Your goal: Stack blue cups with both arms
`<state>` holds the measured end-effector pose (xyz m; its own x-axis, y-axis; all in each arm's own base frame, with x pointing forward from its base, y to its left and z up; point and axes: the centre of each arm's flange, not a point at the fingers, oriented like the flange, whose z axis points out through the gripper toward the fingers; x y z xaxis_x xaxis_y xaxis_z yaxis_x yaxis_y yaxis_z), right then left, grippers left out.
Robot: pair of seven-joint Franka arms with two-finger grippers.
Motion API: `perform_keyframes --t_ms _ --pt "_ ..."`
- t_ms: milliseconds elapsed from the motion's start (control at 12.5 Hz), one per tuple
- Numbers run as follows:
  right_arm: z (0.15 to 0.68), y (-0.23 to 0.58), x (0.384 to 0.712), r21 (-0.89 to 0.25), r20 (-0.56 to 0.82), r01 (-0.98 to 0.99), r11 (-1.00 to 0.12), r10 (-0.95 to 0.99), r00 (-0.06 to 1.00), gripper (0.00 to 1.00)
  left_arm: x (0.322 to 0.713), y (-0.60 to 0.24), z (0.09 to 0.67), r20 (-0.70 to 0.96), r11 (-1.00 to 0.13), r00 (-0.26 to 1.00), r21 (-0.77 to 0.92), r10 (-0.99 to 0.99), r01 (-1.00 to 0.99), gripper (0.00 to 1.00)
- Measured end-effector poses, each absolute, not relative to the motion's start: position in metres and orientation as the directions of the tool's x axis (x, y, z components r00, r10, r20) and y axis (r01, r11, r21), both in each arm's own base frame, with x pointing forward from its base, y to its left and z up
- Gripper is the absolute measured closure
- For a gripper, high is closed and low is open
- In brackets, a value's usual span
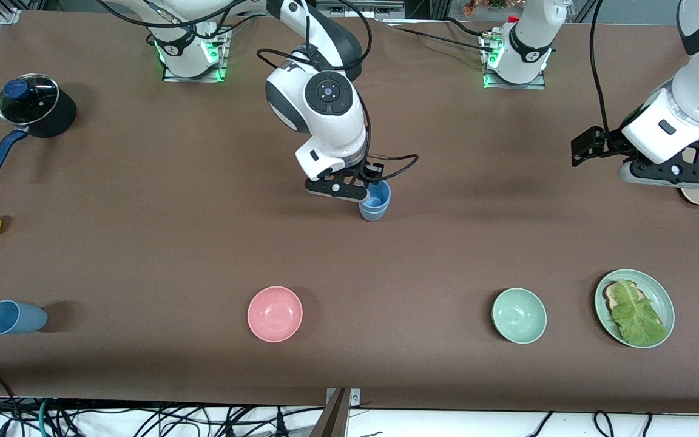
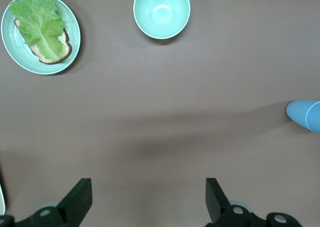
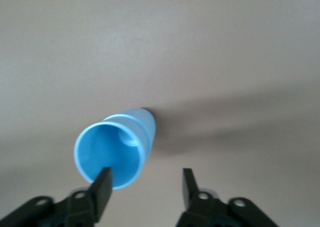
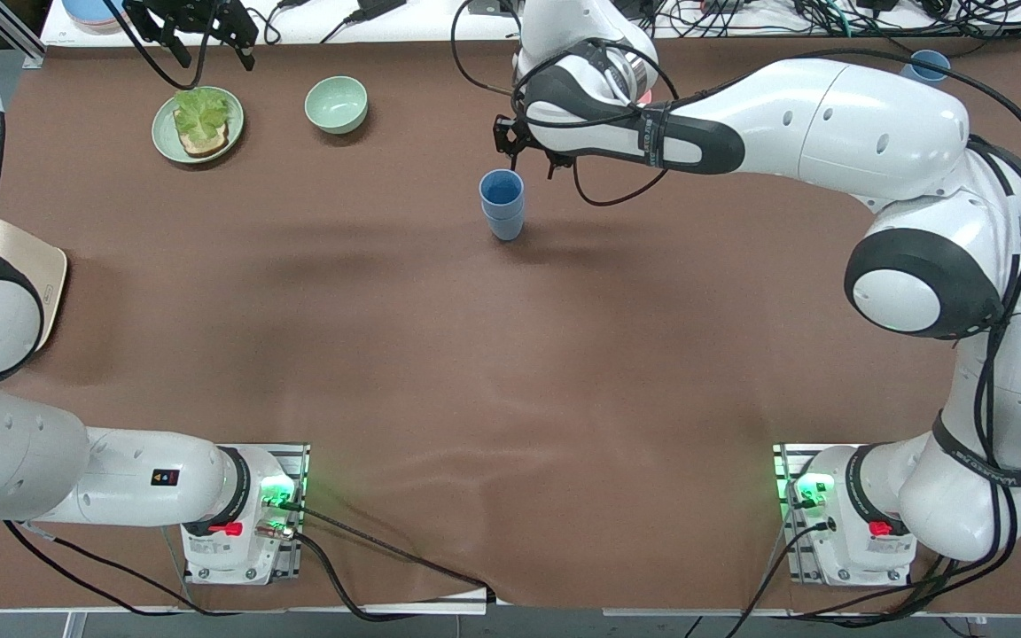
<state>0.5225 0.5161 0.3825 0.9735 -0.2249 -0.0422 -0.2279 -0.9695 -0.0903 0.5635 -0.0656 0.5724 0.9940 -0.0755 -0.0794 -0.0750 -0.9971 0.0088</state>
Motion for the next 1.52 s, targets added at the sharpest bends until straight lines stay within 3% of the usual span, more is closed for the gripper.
perform_keyframes --t_ms 160,241,642,882,1524 --pt "0.394 0.496 0.539 -0.082 -0.037 -0.217 -0.973 -0.215 0.976 0.05 0.563 -0.066 0.572 -0.083 -0.997 0.994 0.009 -0.075 -0.075 0.00" --pt "0.401 0.480 0.548 -0.062 -0.041 -0.199 -0.978 -0.196 0.980 0.00 0.563 -0.065 0.572 -0.084 -0.997 0.994 0.009 -0.075 -0.075 0.00" --pt "0.477 0.337 0.607 -0.004 -0.058 -0.214 -0.977 -0.213 0.975 0.00 0.563 -0.065 0.572 -0.085 -0.997 0.994 0.009 -0.075 -0.075 0.00" --pt "0.527 0.245 0.620 -0.035 -0.100 -0.159 -0.987 -0.155 0.983 0.00 0.563 -0.065 0.572 -0.086 -0.997 0.993 0.009 -0.075 -0.075 0.00" --pt "0.603 0.088 0.547 -0.076 -0.107 -0.113 -0.991 -0.105 0.989 0.00 0.563 -0.065 0.571 -0.088 -0.997 0.993 0.008 -0.075 -0.074 0.00"
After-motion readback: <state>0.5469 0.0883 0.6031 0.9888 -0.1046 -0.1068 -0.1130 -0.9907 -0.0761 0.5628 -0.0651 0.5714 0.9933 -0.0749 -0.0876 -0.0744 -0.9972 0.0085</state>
